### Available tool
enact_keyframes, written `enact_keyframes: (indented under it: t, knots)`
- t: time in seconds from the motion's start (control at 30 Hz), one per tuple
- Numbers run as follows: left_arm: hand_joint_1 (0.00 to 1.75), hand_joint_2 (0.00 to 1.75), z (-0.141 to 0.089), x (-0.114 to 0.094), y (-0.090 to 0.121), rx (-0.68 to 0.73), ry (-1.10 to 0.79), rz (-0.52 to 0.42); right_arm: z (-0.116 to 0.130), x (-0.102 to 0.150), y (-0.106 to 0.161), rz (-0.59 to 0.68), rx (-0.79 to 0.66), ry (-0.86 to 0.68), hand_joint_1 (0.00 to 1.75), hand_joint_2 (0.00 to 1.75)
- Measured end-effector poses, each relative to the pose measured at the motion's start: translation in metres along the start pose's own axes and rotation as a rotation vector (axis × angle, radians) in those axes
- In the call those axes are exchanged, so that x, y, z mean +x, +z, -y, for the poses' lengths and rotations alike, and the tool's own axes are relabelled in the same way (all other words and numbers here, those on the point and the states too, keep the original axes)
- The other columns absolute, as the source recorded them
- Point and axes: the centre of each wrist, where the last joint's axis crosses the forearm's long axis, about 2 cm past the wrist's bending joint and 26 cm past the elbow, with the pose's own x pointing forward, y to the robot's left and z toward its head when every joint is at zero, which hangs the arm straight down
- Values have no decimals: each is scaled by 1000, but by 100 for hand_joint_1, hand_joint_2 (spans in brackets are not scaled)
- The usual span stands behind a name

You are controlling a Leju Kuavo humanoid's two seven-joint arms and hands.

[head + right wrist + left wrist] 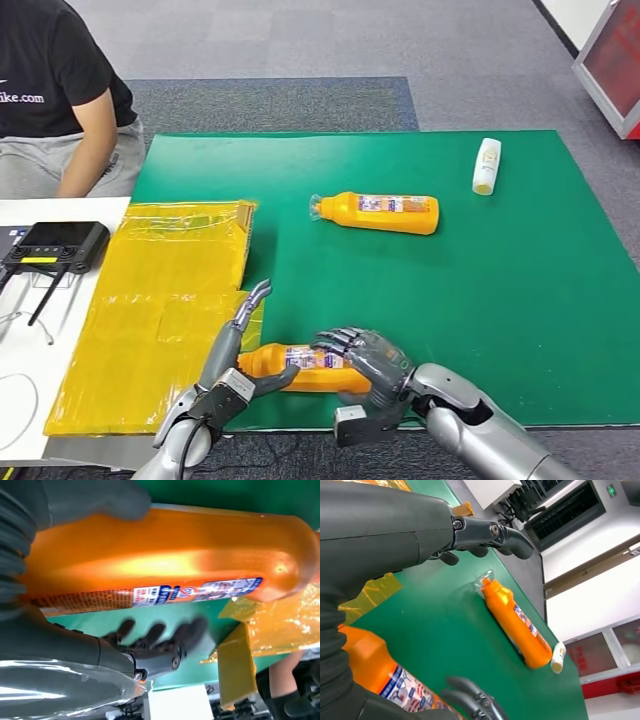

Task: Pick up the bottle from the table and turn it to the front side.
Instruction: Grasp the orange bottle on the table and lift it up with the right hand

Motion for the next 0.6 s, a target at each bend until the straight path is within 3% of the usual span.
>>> enact_keyframes:
  t: [0.5, 0.57, 0.6]
  knots:
    - [0, 175, 0, 0, 1, -3, -5, -13, 0, 7, -9, 3, -34, 44, 174, 175]
    - [0, 175, 0, 0, 1, -5, -5, -15, 0, 7, -9, 3, -33, 44, 163, 175]
    - [0, 175, 0, 0, 2, -6, -5, -15, -1, 8, -9, 3, -33, 44, 146, 175]
